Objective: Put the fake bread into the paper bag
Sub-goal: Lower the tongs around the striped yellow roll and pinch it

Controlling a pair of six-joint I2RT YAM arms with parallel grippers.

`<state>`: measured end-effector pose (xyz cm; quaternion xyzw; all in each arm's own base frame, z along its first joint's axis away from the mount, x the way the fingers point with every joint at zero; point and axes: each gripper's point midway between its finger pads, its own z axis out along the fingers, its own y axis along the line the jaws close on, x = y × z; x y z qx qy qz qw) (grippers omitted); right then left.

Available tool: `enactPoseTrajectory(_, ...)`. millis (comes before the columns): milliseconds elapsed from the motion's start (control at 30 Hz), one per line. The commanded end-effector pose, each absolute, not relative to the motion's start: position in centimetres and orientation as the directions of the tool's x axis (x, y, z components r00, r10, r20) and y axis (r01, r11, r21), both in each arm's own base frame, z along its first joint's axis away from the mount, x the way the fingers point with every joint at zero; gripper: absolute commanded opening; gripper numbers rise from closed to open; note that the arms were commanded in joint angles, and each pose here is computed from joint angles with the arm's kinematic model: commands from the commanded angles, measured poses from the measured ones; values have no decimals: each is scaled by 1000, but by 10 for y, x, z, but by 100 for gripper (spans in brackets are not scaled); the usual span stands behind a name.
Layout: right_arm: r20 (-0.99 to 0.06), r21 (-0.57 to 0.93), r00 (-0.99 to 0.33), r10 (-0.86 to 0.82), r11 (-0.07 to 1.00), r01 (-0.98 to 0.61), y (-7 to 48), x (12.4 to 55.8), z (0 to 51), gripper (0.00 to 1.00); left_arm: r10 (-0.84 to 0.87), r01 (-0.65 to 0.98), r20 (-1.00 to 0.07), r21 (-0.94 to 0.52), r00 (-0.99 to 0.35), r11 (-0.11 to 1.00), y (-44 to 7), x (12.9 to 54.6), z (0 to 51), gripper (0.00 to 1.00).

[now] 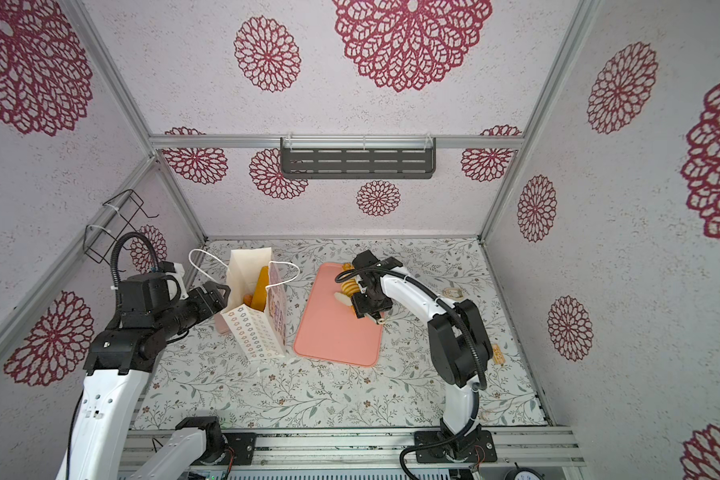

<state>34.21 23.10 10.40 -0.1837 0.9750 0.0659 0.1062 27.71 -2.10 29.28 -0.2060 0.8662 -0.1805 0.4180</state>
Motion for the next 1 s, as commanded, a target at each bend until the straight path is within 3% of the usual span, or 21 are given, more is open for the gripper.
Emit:
enactPoseTrajectory(0,-256,69,-897,-361,919,-389,233,347,118,64,-504,-198,-668,-482,-547,853,-18,277,296,85)
enactPoseTrajectory(733,-199,1,-901,-386,919,-394,239,358,99,63,-508,-195,-668,-488,-544,851,-15,275,294,85)
enactPoseTrajectory(967,-202,-7,-899,-389,918,-396,241,360,101,50,-509,-193,-669,-490,-541,850,-13,274,295,85)
